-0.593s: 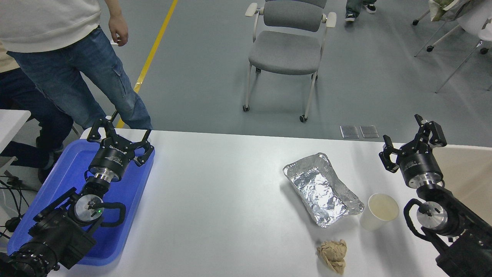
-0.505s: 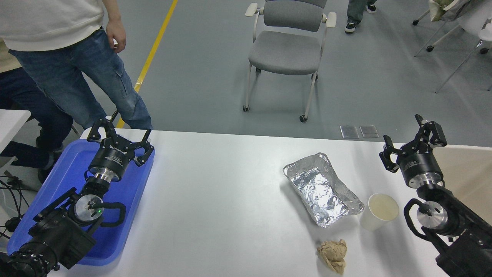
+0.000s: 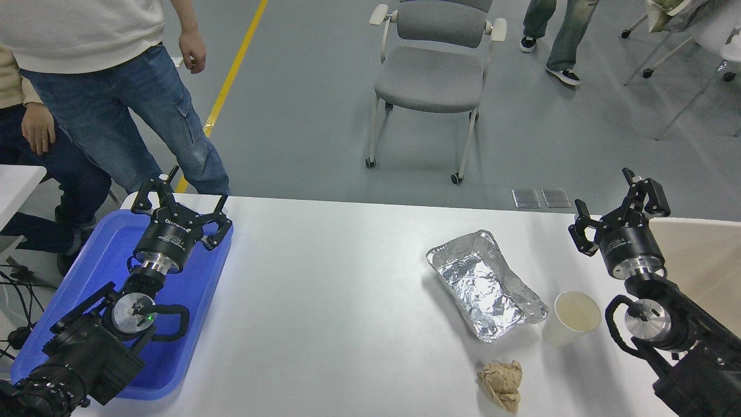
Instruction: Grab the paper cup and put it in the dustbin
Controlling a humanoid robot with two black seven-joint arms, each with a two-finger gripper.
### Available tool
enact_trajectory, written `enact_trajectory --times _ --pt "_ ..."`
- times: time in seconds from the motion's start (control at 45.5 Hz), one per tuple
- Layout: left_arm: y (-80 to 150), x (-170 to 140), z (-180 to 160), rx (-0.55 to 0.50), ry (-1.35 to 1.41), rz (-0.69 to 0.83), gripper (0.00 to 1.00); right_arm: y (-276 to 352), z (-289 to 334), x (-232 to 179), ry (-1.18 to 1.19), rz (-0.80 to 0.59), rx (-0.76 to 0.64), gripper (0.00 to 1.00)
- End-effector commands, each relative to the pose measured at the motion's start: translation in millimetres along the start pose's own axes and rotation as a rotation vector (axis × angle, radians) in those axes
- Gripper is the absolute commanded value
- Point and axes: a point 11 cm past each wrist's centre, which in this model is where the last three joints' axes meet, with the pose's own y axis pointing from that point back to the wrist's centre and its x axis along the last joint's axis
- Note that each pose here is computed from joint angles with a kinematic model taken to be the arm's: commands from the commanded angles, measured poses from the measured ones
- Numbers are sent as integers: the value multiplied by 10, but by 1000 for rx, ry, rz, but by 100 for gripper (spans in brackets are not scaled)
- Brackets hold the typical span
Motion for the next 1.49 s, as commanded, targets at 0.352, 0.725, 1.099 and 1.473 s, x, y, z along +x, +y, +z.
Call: enact_trajectory --times 0.352,0.725,1.099,1.473 --pt "1 1 0 0 0 0 100 11 -14 29 4 10 -1 100" --pt "1 1 1 -1 1 1 100 55 -126 194 56 31 -5 100" --pt "-5 -4 4 -2 1 -1 100 -18 -474 350 451 -55 -191 100" --pt "-5 -6 3 -1 0 -3 100 -215 -797 134 927 -261 -386 100"
